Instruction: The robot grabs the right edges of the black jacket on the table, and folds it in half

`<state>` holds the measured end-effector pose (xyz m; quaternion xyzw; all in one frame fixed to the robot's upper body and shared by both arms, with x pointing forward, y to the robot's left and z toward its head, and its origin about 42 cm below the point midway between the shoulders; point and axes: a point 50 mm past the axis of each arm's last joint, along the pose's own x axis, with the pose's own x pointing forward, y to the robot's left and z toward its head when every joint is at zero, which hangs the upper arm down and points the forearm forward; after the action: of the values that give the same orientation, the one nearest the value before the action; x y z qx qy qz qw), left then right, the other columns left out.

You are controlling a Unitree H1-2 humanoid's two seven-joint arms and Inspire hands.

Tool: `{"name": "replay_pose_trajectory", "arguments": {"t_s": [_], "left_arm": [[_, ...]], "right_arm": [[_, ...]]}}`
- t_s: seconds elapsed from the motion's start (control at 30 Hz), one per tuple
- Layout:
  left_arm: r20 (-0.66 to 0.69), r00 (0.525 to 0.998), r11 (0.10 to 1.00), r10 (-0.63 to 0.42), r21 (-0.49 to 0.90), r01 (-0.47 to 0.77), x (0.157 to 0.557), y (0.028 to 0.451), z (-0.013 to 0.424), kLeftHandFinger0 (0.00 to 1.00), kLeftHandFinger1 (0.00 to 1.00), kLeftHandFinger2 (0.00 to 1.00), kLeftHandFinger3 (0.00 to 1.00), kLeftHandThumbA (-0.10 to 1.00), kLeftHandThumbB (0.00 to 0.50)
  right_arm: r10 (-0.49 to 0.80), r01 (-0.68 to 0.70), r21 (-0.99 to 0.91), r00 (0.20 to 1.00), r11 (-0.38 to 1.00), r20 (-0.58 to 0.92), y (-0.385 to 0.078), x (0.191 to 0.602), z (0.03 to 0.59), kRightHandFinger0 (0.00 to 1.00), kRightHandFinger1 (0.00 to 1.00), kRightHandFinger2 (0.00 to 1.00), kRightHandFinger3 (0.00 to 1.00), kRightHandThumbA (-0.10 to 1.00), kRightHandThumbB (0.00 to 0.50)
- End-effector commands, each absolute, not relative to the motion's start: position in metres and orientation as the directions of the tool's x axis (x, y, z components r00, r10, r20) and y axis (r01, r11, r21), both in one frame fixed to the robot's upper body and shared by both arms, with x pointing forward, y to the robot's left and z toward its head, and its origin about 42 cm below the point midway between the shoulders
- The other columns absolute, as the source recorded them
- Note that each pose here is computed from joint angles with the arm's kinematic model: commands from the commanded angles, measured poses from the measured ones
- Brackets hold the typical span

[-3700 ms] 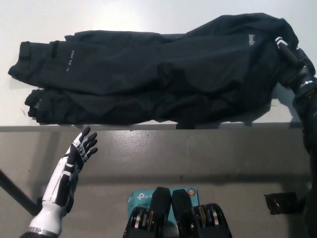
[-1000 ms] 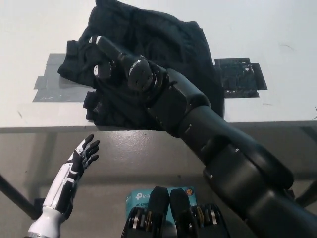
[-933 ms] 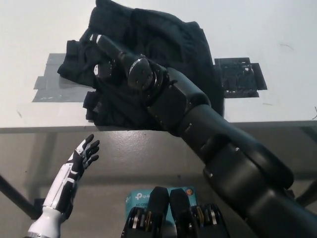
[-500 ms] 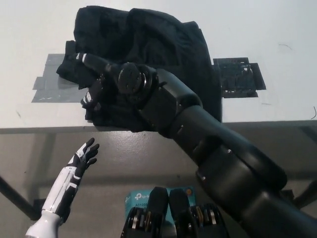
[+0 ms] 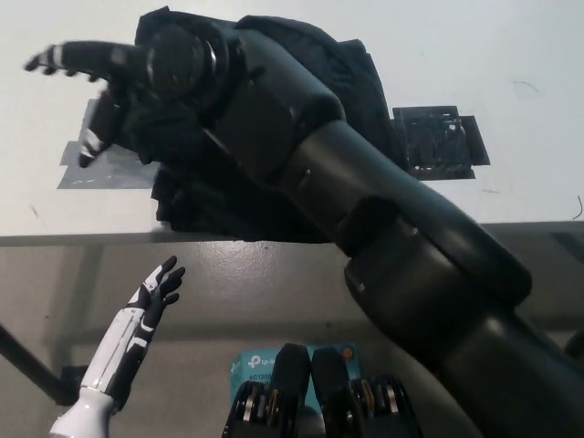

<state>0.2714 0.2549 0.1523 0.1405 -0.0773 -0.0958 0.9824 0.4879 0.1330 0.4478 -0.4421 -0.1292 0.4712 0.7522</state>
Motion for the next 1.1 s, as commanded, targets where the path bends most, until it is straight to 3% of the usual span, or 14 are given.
{"name": "replay_pose_trajectory", "arguments": {"t_s": [0.0, 0.07, 0.17, 0.27, 0.3, 0.4, 0.43, 0.53, 0.67, 0.7, 0.77, 0.9, 0.97, 1.07], "left_arm": [[0.151, 0.962, 0.928, -0.226, 0.334, 0.165, 0.269, 0.255, 0.159, 1.0, 1.0, 1.0, 1.0, 1.0, 0.113], [0.148, 0.964, 0.931, -0.223, 0.325, 0.166, 0.268, 0.253, 0.158, 1.0, 1.0, 1.0, 1.0, 1.0, 0.125], [0.148, 0.964, 0.939, -0.22, 0.302, 0.167, 0.271, 0.249, 0.158, 1.0, 1.0, 1.0, 1.0, 0.99, 0.129], [0.148, 0.963, 0.939, -0.225, 0.298, 0.174, 0.271, 0.25, 0.158, 1.0, 1.0, 1.0, 1.0, 0.99, 0.128], [0.139, 0.964, 0.935, -0.226, 0.31, 0.174, 0.273, 0.249, 0.155, 1.0, 1.0, 1.0, 1.0, 1.0, 0.155], [0.131, 0.968, 0.939, -0.215, 0.299, 0.168, 0.274, 0.25, 0.151, 1.0, 1.0, 1.0, 1.0, 1.0, 0.172], [0.134, 0.967, 0.94, -0.217, 0.294, 0.17, 0.274, 0.25, 0.151, 1.0, 1.0, 1.0, 1.0, 1.0, 0.157], [0.159, 0.963, 0.949, -0.217, 0.267, 0.169, 0.278, 0.249, 0.151, 1.0, 1.0, 1.0, 1.0, 1.0, 0.132], [0.165, 0.963, 0.955, -0.213, 0.242, 0.17, 0.279, 0.249, 0.151, 1.0, 1.0, 1.0, 1.0, 1.0, 0.133], [0.176, 0.962, 0.96, -0.207, 0.227, 0.164, 0.282, 0.251, 0.151, 1.0, 1.0, 1.0, 1.0, 1.0, 0.127], [0.172, 0.966, 0.965, -0.194, 0.208, 0.157, 0.282, 0.253, 0.15, 1.0, 1.0, 1.0, 1.0, 1.0, 0.131], [0.171, 0.966, 0.967, -0.193, 0.198, 0.158, 0.283, 0.253, 0.149, 1.0, 1.0, 1.0, 1.0, 1.0, 0.13], [0.15, 0.971, 0.968, -0.186, 0.197, 0.155, 0.284, 0.253, 0.144, 1.0, 1.0, 1.0, 1.0, 1.0, 0.131], [0.15, 0.971, 0.968, -0.186, 0.197, 0.155, 0.284, 0.253, 0.144, 1.0, 1.0, 1.0, 1.0, 1.0, 0.131]], "right_arm": [[0.922, -0.598, -0.798, 0.347, 0.077, -0.171, 0.14, 0.434, 0.577, 1.0, 1.0, 1.0, 1.0, 1.0, 0.417], [0.924, -0.631, -0.765, 0.355, 0.127, -0.139, 0.13, 0.433, 0.592, 1.0, 1.0, 1.0, 1.0, 0.97, 0.454], [0.929, -0.582, -0.761, 0.362, 0.286, 0.072, 0.072, 0.429, 0.642, 1.0, 1.0, 1.0, 1.0, 1.0, 0.354], [0.925, -0.535, -0.781, 0.354, 0.323, 0.141, 0.056, 0.427, 0.647, 1.0, 1.0, 1.0, 1.0, 1.0, 0.338], [0.867, -0.454, -0.762, 0.41, 0.463, 0.282, -0.005, 0.423, 0.646, 1.0, 1.0, 1.0, 1.0, 1.0, 0.41], [0.802, -0.386, -0.721, 0.442, 0.575, 0.402, -0.072, 0.408, 0.632, 1.0, 1.0, 1.0, 1.0, 1.0, 0.405], [0.785, -0.365, -0.711, 0.437, 0.6, 0.438, -0.092, 0.403, 0.626, 1.0, 1.0, 1.0, 1.0, 1.0, 0.379], [0.703, -0.227, -0.688, 0.437, 0.69, 0.561, -0.177, 0.367, 0.594, 1.0, 1.0, 1.0, 1.0, 1.0, 0.4], [0.683, -0.218, -0.667, 0.431, 0.713, 0.589, -0.201, 0.355, 0.579, 1.0, 1.0, 1.0, 1.0, 1.0, 0.405], [0.642, -0.191, -0.632, 0.437, 0.751, 0.63, -0.228, 0.334, 0.547, 1.0, 1.0, 1.0, 1.0, 1.0, 0.37], [0.573, -0.148, -0.581, 0.471, 0.801, 0.67, -0.25, 0.312, 0.509, 1.0, 1.0, 1.0, 1.0, 1.0, 0.358], [0.56, -0.151, -0.564, 0.477, 0.812, 0.677, -0.255, 0.309, 0.5, 1.0, 1.0, 1.0, 1.0, 1.0, 0.358], [0.38, -0.179, -0.341, 0.576, 0.923, 0.724, -0.284, 0.297, 0.417, 1.0, 1.0, 1.0, 1.0, 1.0, 0.354], [0.375, -0.18, -0.335, 0.58, 0.925, 0.723, -0.285, 0.295, 0.415, 1.0, 1.0, 1.0, 1.0, 1.0, 0.353]]}}
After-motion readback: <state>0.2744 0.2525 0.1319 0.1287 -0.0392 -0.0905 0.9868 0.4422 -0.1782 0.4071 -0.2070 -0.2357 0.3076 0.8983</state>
